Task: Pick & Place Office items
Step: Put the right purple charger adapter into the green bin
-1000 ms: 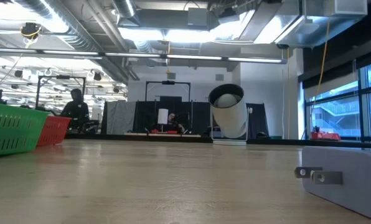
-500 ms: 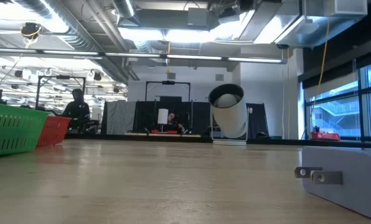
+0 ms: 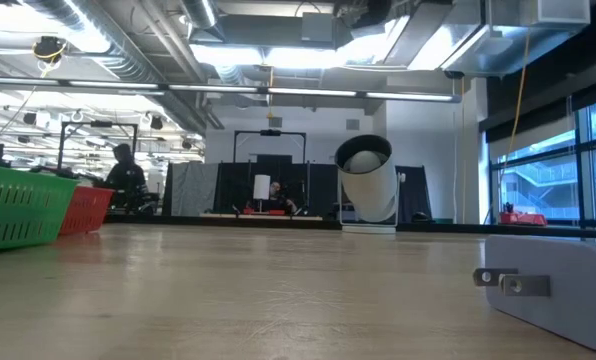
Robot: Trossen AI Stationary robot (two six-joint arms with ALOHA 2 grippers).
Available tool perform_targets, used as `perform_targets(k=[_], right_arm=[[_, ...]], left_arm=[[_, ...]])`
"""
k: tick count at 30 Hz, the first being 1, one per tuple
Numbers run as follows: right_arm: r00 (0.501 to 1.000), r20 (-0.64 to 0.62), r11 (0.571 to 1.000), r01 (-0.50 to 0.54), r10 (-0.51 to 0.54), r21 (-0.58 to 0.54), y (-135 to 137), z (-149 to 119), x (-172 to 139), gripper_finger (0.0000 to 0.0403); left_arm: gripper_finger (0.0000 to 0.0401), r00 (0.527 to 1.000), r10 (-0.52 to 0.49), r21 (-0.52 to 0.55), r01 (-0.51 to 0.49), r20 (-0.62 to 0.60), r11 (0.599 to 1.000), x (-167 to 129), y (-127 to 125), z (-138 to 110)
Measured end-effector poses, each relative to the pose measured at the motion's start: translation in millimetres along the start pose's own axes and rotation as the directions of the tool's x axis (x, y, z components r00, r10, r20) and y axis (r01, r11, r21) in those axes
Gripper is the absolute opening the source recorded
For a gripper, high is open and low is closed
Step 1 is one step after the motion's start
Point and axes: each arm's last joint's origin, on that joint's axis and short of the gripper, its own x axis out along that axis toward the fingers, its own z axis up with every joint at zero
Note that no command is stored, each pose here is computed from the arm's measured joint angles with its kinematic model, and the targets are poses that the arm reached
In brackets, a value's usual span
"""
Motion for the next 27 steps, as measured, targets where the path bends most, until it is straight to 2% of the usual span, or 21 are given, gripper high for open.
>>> perform_targets(k=[5, 17, 22, 27], right_arm=[[1.000, 0.007, 1.000, -0.004, 0.004, -0.019, 0.3, 0.8, 0.1, 0.0225], [1.000, 0.009, 1.000, -0.009, 0.009, -0.017, -3.5, 4.2, 1.9, 0.0226], [1.000, 0.003, 1.000, -0.016, 0.016, -0.023, -6.1, 6.2, 3.1, 0.0228], [0.997, -0.044, 0.997, -0.070, 0.069, -0.024, -9.4, 7.8, 4.9, 0.0252]], left_arm=[[0.0265, 1.000, 0.011, 0.000, -0.011, -0.005, 1.000, 0.6, 0.7, -0.3], [0.0124, 1.000, 0.023, 0.002, -0.023, -0.011, 1.000, 2.1, 1.6, -1.1], [0.0120, 1.000, 0.022, 0.007, -0.022, -0.011, 1.000, 2.1, 1.5, -1.2], [0.0122, 1.000, 0.010, -0.002, -0.010, -0.004, 1.000, 1.8, 1.0, -0.8]])
